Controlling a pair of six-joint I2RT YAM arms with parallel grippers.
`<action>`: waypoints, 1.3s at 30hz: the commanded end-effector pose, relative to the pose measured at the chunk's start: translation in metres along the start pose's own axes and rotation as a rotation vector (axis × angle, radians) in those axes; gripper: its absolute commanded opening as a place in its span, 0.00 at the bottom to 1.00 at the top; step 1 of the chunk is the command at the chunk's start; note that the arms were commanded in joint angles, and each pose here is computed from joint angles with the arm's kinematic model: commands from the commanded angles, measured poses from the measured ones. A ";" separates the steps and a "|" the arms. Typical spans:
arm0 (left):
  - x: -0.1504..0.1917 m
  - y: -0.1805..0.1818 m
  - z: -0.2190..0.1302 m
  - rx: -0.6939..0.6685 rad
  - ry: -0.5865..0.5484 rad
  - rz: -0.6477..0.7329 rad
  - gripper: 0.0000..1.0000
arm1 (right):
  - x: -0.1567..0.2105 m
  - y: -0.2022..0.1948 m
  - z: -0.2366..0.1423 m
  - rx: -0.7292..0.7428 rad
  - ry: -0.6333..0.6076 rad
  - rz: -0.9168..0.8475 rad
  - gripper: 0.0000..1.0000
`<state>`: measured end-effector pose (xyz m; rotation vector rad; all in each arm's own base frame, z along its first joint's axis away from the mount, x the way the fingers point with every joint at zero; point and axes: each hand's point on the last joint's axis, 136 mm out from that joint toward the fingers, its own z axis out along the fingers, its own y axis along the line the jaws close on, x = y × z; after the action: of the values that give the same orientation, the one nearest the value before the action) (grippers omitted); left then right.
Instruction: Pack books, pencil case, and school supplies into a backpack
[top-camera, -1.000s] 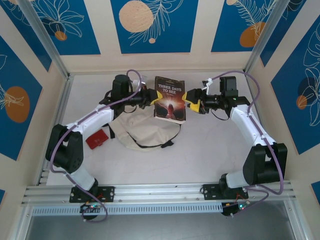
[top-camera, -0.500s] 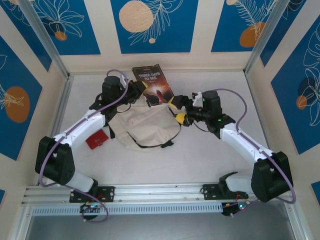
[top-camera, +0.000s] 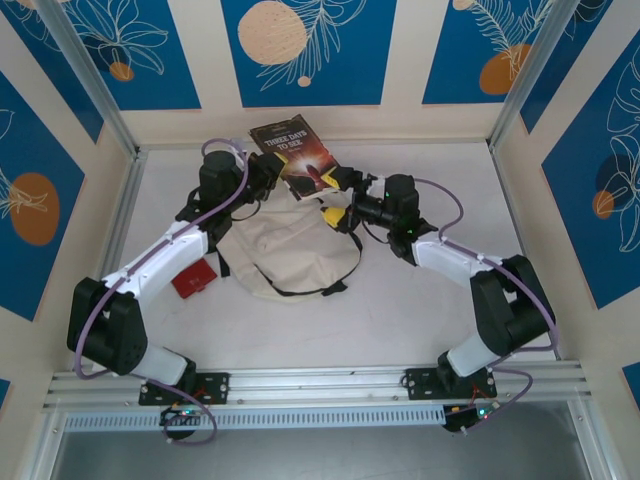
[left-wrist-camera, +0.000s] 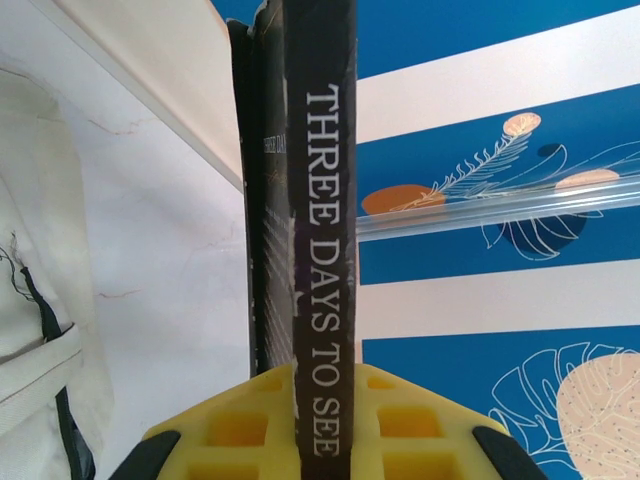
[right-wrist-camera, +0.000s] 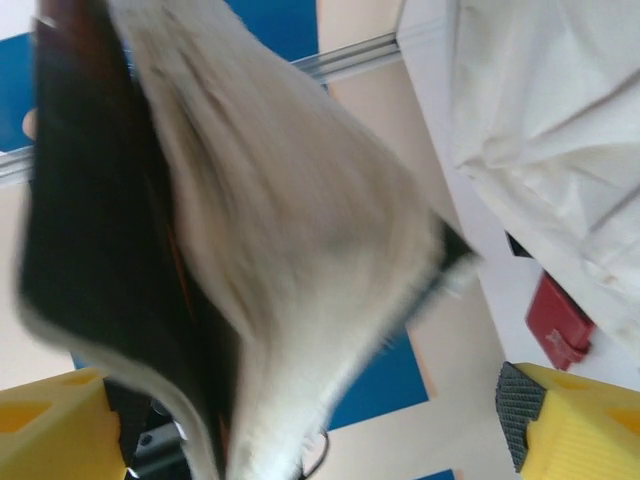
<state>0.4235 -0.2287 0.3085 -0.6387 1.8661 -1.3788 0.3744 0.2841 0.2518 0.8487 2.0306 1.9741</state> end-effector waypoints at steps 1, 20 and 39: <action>-0.021 -0.045 -0.007 0.122 -0.067 -0.004 0.00 | 0.005 0.040 0.008 -0.119 0.001 -0.010 0.87; -0.018 -0.031 -0.005 0.086 -0.060 -0.031 0.00 | -0.001 0.029 0.016 -0.161 -0.040 0.063 0.32; 0.047 0.085 -0.059 -0.464 0.313 0.500 0.81 | -0.038 0.009 -0.110 0.227 -0.312 -0.380 0.04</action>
<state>0.3767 -0.2110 0.2524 -0.3528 2.2331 -0.9713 0.3669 0.1936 0.2648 0.8377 2.0072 1.5491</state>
